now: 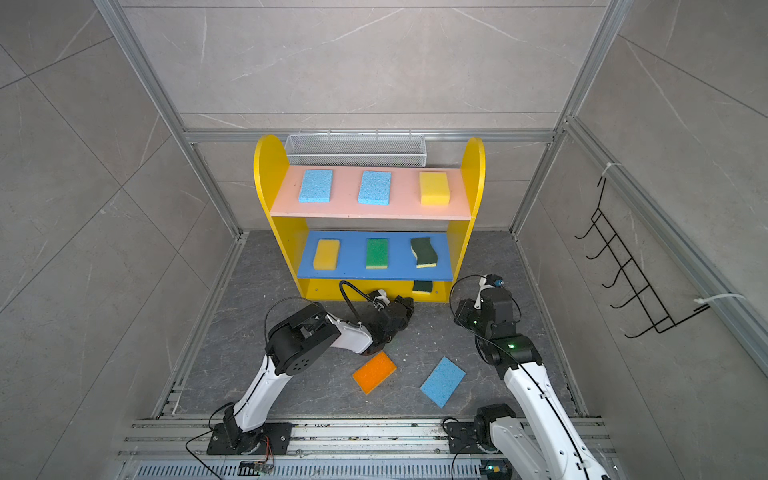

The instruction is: Place and organize the cleaning sponges onto the shelf

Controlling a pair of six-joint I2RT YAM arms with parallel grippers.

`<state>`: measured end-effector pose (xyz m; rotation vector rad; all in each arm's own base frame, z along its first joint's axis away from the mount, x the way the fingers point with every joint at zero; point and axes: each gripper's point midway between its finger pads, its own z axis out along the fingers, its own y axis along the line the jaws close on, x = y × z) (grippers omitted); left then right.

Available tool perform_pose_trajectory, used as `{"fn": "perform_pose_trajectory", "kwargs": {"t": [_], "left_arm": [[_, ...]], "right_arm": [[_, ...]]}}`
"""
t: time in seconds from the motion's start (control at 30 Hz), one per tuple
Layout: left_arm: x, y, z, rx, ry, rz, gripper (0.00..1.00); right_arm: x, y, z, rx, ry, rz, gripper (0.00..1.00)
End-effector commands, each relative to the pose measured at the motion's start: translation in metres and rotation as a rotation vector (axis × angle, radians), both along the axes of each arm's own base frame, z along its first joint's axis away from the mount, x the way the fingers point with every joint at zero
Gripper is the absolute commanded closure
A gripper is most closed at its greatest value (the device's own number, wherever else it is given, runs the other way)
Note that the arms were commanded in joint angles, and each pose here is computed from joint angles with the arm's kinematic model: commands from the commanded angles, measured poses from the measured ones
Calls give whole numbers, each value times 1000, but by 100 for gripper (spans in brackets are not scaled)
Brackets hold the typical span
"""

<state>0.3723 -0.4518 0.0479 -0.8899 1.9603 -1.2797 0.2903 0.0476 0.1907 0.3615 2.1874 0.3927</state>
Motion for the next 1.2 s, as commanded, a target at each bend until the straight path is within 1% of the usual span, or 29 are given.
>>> {"fn": "perform_pose_trajectory", "kwargs": {"t": [0.0,0.13,0.2,0.3,0.43,0.5,0.6,0.7,0.77,0.83,0.87,0.97,1.03,1.13,1.17], "left_arm": [[-5,0,50,24,-104,-11,95],[-18,1,66,88,-134,-51,90],[-25,6,73,97,-149,-39,86],[-38,13,79,116,-166,-59,84],[-58,28,90,211,-196,-94,81],[-68,37,96,271,-217,-117,79],[-86,51,106,401,-241,-194,73],[-106,70,110,603,-243,-307,66],[-119,89,107,749,-215,-377,59],[-130,110,104,857,-186,-434,47],[-135,121,101,911,-174,-462,44],[-155,148,88,990,-125,-544,44],[-166,163,82,1010,-113,-581,43],[-182,186,75,1031,-102,-625,31],[-188,191,72,1038,-101,-658,30]], "right_arm": [[-5,0,13,-31,-22,25,82],[-8,0,13,-31,-15,25,80],[-11,-1,13,-34,-8,25,79],[-14,-2,16,-41,-11,24,75],[-19,-1,20,-51,-4,28,71],[-22,0,21,-58,3,32,70],[-25,4,22,-57,18,39,68],[-27,8,20,-49,50,43,66],[-29,12,18,-44,70,45,65],[-29,16,15,-37,86,50,65],[-30,18,13,-32,96,52,65],[-31,25,9,-24,115,61,65],[-33,28,6,-20,131,63,63],[-38,33,1,-15,164,66,60],[-40,34,-1,-15,175,64,59]]}}
